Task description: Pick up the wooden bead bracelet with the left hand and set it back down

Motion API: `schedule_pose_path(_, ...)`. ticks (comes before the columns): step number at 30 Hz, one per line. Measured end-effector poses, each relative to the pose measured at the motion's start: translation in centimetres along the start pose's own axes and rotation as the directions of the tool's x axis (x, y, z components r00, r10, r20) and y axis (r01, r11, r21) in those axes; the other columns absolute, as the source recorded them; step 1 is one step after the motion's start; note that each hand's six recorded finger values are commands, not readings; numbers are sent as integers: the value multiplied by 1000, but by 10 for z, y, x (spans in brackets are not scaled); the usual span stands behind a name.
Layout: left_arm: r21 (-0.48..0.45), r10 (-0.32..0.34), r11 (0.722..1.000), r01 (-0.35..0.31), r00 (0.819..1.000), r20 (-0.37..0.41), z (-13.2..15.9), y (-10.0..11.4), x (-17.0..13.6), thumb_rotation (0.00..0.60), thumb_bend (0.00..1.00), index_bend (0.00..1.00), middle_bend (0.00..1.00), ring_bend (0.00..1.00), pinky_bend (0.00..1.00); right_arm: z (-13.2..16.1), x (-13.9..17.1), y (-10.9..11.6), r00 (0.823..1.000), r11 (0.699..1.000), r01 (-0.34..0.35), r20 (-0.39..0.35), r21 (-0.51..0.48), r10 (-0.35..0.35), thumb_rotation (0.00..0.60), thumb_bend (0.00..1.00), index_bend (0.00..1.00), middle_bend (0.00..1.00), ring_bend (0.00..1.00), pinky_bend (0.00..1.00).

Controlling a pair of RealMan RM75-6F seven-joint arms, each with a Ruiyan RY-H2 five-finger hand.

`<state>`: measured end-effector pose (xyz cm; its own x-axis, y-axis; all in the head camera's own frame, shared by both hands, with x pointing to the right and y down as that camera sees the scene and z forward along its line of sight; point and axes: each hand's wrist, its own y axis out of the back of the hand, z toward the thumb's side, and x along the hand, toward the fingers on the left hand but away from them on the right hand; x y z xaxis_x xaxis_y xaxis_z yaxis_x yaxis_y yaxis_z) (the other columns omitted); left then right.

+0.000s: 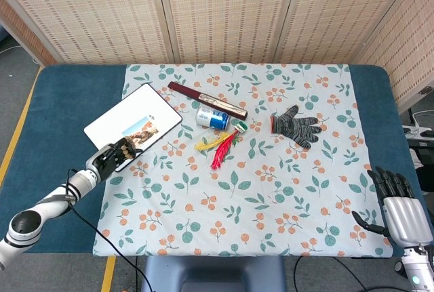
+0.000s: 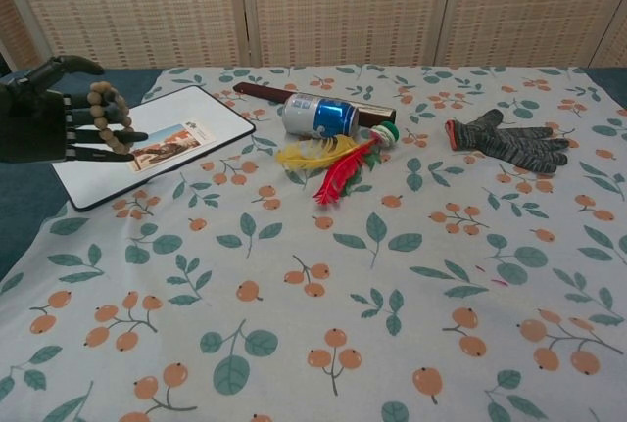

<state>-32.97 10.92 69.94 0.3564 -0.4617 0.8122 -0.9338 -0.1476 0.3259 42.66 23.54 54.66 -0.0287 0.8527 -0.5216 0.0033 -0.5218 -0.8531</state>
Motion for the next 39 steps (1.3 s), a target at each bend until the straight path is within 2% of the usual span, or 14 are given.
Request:
schedule_pose_path(3,7,-4,1000,4,1000,-3,0,-2,0,304,509,613,630,241,0,0,0,1,1000,1000,2,0,-1,-2,312,197,0,0,0,0)
schedule_pose_path(8,21,-10,1000,10,1000,-6,-1,-5,0,309,724,609,628,241,0,0,1,1,1000,1000,5,0,-3,-5,311,197,0,0,0,0)
schedule_pose_path(15,33,-17,999,17,1000,-6,0,-7,0,425,930,608,628,241,0,0,1,2,1000,1000,6,-1,-5,-6,311,197,0,0,0,0)
schedule_pose_path(17,31,-21,999,21,1000,-9,0,-8,0,496,988,608,628,241,0,0,1,2,1000,1000,7,-1,-5,-7,310,197,0,0,0,0)
schedule_pose_path(20,31,-27,999,28,1000,-14,-1,-9,-1,585,1000,606,628,247,0,0,1,3,1000,1000,8,-2,-6,-8,311,197,0,0,0,0)
schedule_pose_path(22,38,-31,999,32,999,-15,-1,-10,-1,600,1000,606,627,249,0,0,2,3,1000,1000,8,-3,-6,-8,311,197,0,0,0,0)
schedule_pose_path(34,31,-57,998,57,998,-12,-3,-13,-4,600,1000,589,606,254,0,1,4,4,1000,1000,13,-8,-9,-13,311,197,0,0,0,0)
schedule_pose_path(37,84,-50,995,50,999,-6,-3,-13,-5,600,1000,567,584,248,0,1,4,4,1000,1000,11,-10,-9,-11,310,197,0,0,0,0)
schedule_pose_path(39,175,-32,984,30,999,9,-4,-12,-5,600,1000,555,571,244,0,1,4,4,1000,1000,11,-10,-9,-11,311,197,0,0,0,0)
